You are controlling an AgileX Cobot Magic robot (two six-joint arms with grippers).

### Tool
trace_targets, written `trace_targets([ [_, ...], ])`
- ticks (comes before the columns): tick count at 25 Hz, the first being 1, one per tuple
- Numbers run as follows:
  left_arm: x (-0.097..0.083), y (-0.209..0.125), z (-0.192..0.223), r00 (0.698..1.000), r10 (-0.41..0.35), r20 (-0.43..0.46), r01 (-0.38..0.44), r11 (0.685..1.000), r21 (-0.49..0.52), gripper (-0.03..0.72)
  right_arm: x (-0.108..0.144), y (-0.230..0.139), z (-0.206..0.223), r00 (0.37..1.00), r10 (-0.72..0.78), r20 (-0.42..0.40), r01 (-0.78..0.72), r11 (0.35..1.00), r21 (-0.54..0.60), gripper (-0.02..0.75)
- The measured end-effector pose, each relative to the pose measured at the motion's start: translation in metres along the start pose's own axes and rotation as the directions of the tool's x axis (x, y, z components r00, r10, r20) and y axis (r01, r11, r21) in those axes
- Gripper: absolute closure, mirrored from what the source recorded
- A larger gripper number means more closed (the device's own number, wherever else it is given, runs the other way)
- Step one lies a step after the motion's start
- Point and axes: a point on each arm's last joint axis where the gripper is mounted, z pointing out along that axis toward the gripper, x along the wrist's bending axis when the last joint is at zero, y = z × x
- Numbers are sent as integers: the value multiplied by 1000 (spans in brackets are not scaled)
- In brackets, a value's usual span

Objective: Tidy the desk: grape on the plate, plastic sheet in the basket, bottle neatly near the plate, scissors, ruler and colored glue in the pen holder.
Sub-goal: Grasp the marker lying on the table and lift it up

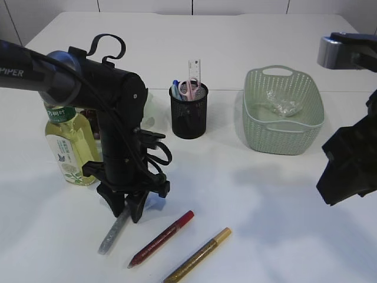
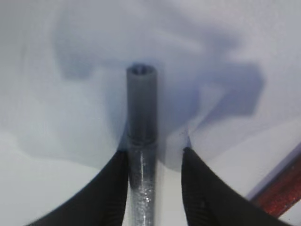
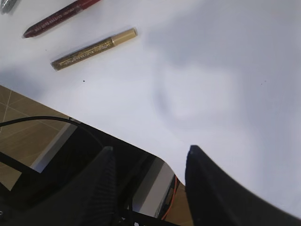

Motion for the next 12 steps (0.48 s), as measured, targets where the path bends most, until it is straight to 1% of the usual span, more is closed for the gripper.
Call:
trace_targets([
  [10, 0, 1, 0, 1000, 0, 3, 0, 1000, -14, 412, 0, 0, 0, 1000, -1, 4, 1, 1000, 0, 353],
  [12, 0, 1, 1, 1000, 0, 3, 0, 1000, -12, 427, 0, 0, 0, 1000, -1, 4, 1, 1000, 0, 353],
])
